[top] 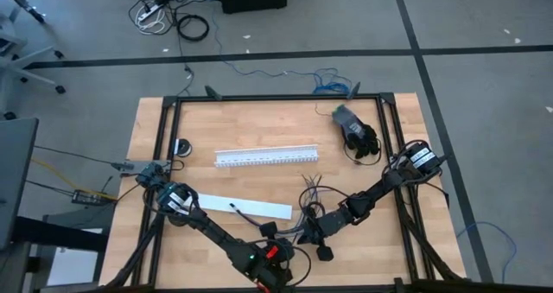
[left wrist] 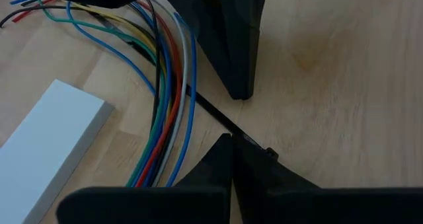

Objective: Ziptie cables
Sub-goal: Wrap the colored wires together using a zip tie

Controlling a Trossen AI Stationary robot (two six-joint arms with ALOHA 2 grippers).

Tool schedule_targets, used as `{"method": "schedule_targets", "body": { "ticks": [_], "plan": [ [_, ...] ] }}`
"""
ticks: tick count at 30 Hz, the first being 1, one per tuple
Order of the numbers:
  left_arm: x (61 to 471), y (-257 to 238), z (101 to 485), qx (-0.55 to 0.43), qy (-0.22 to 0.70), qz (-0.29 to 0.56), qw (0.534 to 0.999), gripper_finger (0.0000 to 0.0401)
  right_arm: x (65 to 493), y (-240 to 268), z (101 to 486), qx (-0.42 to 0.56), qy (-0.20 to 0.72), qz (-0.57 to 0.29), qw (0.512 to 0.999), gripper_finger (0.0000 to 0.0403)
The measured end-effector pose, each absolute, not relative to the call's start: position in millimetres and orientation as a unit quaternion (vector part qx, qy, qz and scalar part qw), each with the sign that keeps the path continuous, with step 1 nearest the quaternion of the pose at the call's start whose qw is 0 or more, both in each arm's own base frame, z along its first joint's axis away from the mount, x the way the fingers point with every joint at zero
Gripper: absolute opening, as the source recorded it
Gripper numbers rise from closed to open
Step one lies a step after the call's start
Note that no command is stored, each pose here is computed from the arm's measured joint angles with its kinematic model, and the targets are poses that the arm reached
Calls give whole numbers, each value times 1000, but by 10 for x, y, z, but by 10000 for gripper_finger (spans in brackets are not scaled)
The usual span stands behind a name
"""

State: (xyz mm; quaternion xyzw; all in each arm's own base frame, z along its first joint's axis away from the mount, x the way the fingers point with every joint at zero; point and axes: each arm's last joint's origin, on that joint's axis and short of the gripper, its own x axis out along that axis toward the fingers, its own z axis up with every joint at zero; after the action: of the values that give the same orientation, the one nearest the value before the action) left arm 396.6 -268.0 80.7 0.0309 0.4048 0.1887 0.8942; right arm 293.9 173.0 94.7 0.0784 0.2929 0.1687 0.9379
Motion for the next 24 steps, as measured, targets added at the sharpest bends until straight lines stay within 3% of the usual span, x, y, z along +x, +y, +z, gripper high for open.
{"method": "schedule_targets", "body": {
  "ticks": [24],
  "plan": [
    [4119, -2649, 1059, 49, 427, 192, 882, 0, 2929, 1749, 950, 52, 282, 157, 945, 0]
  ]
}}
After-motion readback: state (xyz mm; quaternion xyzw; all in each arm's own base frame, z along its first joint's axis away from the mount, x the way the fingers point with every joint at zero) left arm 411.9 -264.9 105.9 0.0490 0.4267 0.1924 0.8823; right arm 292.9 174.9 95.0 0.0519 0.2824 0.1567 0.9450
